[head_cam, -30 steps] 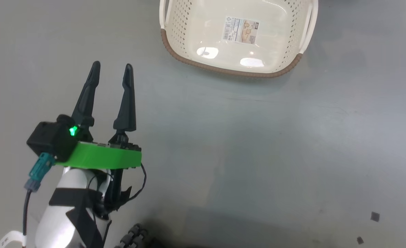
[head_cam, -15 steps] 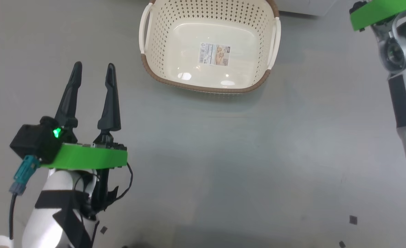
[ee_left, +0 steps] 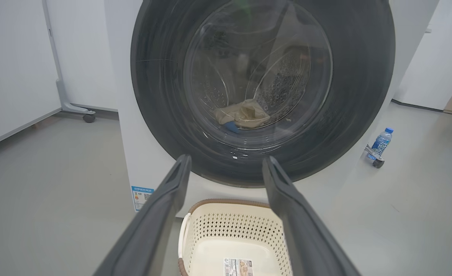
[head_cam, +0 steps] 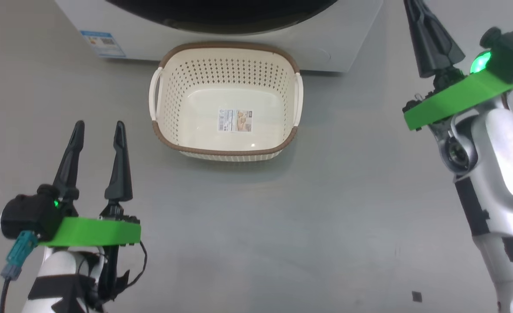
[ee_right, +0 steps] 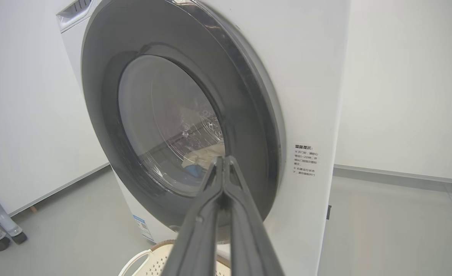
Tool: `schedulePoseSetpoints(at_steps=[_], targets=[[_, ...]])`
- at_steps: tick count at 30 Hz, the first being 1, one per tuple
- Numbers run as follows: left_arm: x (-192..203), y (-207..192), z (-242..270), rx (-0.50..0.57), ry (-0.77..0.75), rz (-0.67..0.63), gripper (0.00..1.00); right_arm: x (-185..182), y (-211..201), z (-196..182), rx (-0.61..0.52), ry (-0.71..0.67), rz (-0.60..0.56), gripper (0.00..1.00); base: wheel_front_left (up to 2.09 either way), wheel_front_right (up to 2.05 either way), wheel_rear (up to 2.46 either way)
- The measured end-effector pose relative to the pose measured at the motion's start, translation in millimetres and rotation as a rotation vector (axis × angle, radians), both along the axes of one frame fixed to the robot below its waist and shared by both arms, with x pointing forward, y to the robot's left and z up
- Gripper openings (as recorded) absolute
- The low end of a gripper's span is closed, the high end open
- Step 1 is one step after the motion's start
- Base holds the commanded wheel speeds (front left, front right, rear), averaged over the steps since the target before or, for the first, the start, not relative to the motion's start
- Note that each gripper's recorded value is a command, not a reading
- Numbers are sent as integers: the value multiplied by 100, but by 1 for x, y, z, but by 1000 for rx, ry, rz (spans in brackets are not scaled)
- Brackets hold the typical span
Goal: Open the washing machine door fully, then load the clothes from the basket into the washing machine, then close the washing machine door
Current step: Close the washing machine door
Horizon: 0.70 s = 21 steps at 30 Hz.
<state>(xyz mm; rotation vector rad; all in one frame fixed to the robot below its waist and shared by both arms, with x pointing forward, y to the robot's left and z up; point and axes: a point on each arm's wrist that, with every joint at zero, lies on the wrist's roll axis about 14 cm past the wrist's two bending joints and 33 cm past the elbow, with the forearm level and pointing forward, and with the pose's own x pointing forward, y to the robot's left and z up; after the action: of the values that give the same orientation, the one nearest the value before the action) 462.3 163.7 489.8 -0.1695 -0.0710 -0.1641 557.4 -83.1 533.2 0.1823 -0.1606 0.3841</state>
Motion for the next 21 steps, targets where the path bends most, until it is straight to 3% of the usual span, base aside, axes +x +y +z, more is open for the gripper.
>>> schedulePoseSetpoints(at_steps=[17,19,21], targets=[[-38,-5,25,10,-46,-4,100,-89,-49,16,0,-7,-107,0,0,0,0],[-41,-4,26,9,-48,-1,100,-97,-55,15,4,-2,-125,27,0,0,0],[-44,-5,27,10,-48,-5,100,-104,-60,12,6,6,-140,45,0,0,0]])
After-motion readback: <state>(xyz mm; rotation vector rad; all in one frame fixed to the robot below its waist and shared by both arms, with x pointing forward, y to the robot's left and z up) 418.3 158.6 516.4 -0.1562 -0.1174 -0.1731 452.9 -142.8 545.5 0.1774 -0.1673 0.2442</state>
